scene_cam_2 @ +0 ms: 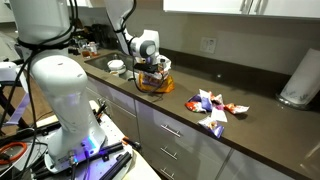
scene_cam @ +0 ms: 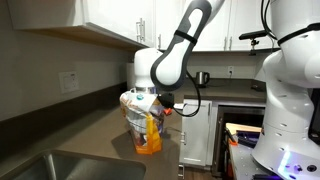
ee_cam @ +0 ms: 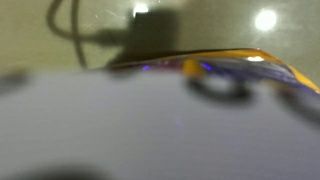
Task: Remove the sachet from the packet
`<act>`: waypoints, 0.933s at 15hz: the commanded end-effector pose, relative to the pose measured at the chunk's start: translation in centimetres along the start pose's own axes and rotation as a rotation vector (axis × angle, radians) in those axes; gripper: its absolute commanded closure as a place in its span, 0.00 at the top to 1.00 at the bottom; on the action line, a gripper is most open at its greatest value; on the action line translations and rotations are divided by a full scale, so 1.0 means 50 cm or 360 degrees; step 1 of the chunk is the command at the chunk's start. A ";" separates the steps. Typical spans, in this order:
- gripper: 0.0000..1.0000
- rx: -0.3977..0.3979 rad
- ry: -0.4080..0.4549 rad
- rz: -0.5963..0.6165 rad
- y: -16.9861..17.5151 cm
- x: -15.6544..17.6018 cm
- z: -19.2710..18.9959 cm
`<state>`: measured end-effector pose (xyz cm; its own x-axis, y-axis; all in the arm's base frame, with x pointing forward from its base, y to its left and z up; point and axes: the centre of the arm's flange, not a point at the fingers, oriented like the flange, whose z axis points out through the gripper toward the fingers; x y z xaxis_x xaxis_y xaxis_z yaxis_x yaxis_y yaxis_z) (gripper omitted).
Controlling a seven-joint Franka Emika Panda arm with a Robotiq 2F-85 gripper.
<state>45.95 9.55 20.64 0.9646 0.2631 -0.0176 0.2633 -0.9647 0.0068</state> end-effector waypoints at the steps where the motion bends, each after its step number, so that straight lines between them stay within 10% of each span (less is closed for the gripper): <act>1: 0.75 0.0002 -0.0015 0.0012 -0.021 -0.011 0.076; 14: 0.04 -0.0078 -0.0097 0.0064 0.025 0.018 -0.294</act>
<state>47.48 9.07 30.40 0.9696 0.2305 -0.0817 0.2345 -0.9712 0.0429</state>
